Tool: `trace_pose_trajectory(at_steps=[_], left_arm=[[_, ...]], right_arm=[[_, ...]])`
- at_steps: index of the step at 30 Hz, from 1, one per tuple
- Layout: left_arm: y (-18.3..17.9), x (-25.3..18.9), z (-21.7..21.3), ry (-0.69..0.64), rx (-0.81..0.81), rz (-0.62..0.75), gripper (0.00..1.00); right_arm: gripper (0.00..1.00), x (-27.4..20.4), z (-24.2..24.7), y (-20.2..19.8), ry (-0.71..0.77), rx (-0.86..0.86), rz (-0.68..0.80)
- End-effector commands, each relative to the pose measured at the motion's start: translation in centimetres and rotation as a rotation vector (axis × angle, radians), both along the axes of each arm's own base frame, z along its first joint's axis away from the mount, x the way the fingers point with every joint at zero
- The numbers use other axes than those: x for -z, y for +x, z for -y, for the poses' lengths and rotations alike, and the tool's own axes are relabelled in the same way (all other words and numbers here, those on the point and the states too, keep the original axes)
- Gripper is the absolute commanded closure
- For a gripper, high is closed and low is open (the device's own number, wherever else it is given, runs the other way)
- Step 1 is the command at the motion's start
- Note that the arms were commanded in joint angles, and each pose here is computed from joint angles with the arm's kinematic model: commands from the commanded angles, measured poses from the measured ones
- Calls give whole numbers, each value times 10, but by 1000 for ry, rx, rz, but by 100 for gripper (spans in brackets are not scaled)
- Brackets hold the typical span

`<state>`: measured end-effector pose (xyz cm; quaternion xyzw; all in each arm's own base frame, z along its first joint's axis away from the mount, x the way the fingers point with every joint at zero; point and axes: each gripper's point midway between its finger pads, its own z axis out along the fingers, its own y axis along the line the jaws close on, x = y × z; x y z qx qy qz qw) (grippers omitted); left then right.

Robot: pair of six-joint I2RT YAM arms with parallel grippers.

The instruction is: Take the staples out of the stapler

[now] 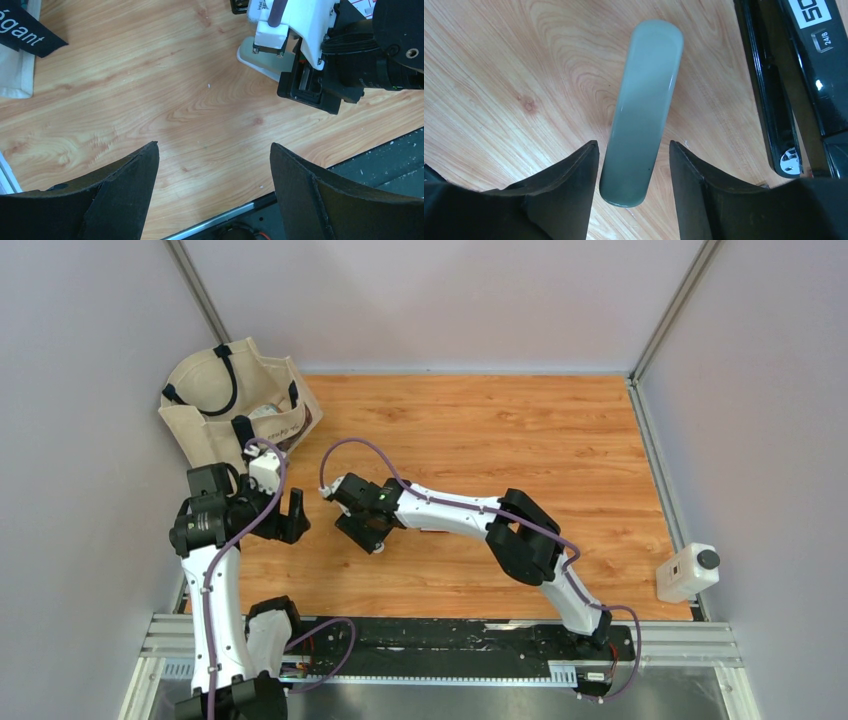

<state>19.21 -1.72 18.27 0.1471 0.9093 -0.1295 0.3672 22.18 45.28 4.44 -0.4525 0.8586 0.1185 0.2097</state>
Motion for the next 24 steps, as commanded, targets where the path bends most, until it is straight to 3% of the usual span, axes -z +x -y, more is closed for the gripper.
trace_pose_trajectory(at_steps=[1, 4, 7, 11, 14, 24], left_arm=[[1, -2, 4, -8, 43, 20, 10], [1, -2, 5, -12, 54, 17, 10], [-1, -4, 10, -20, 84, 31, 10], [-3, -7, 12, -17, 96, 51, 10], [-3, -6, 12, -20, 98, 44, 10], [-2, -3, 26, -21, 153, 25, 10]], right_arm=[[41, -24, -17, 3, 80, -6, 15], [41, -24, -18, 4, 80, -7, 18], [48, -27, -18, 5, 83, -4, 27], [78, -33, -23, 7, 102, 5, 30], [88, -46, -28, 11, 141, 29, 41], [100, -113, -38, 26, 386, 194, 85]])
